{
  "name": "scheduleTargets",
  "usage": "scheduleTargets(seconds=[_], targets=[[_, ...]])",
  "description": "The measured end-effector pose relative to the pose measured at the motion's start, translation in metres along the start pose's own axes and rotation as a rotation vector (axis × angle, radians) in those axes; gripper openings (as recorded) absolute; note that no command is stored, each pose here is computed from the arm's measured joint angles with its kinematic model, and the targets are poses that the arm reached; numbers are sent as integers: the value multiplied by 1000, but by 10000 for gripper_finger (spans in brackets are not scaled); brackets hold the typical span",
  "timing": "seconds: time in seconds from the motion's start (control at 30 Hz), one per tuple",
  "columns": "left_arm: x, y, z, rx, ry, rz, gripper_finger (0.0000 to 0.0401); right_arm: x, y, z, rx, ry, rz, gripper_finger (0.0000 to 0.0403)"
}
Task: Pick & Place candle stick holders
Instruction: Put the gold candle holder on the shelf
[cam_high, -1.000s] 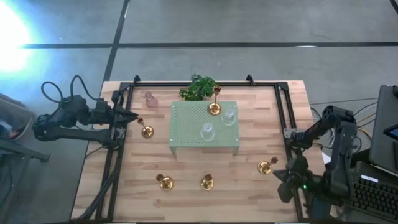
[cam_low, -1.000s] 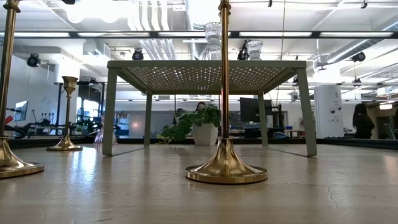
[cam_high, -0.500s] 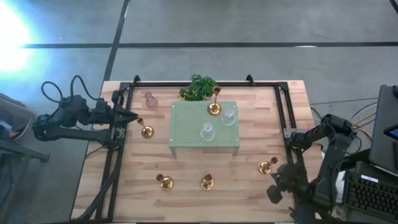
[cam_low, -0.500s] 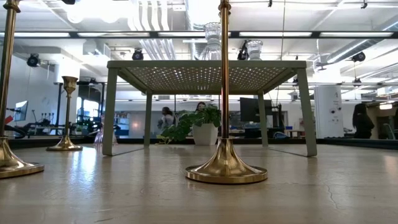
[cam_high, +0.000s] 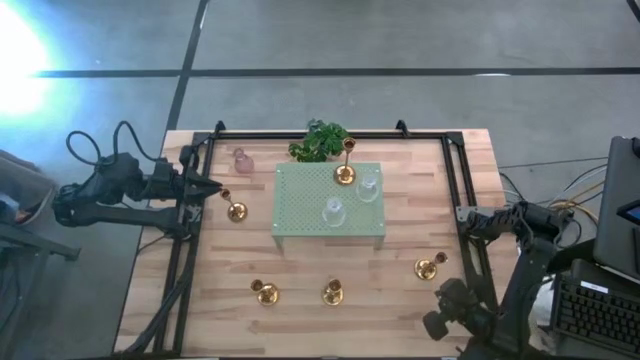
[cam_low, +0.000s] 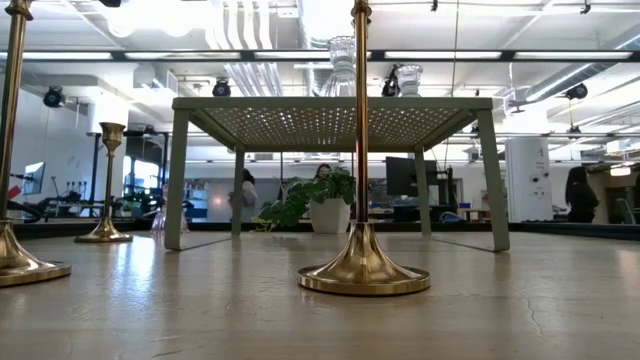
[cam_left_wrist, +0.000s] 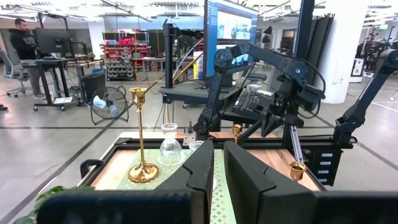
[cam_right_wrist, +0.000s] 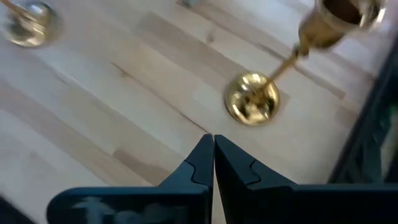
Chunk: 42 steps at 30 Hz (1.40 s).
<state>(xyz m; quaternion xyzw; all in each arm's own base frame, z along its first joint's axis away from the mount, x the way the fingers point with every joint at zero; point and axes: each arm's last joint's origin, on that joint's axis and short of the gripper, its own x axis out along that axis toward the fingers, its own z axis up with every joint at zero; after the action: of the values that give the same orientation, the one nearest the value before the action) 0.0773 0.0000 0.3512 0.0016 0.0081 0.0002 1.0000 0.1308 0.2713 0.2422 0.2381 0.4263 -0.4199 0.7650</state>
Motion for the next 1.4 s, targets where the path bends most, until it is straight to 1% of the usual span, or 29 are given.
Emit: scheduleTargets(seconds=[0.07, 0.17, 0.3, 0.43, 0.6, 0.8, 0.93, 1.1, 1.23, 1.3, 1.4], targets=[[0, 0, 0, 0, 0, 0, 45, 5, 3, -7, -2, 11, -30, 8], [0, 0, 0, 0, 0, 0, 45, 16, 9, -16, -15, -15, -72, 8], [0, 0, 0, 0, 0, 0, 45, 37, 18, -27, -30, -28, -181, 8], [0, 0, 0, 0, 0, 0, 45, 51, 23, -35, -41, -58, -226, 8], [0, 0, 0, 0, 0, 0, 45, 63, 29, -40, -45, -89, -236, 8], [0, 0, 0, 0, 0, 0, 45, 59, 29, -32, -36, -99, -214, 14], [0, 0, 0, 0, 0, 0, 45, 57, 28, -27, -30, -93, -205, 47], [0, 0, 0, 0, 0, 0, 45, 58, 24, -25, -40, -96, -208, 108], [0, 0, 0, 0, 0, 0, 45, 63, 22, -25, -74, -141, -199, 151], [0, 0, 0, 0, 0, 0, 45, 66, 20, -25, -88, -153, -206, 166], [0, 0, 0, 0, 0, 0, 45, 71, 17, -25, -98, -160, -225, 176]])
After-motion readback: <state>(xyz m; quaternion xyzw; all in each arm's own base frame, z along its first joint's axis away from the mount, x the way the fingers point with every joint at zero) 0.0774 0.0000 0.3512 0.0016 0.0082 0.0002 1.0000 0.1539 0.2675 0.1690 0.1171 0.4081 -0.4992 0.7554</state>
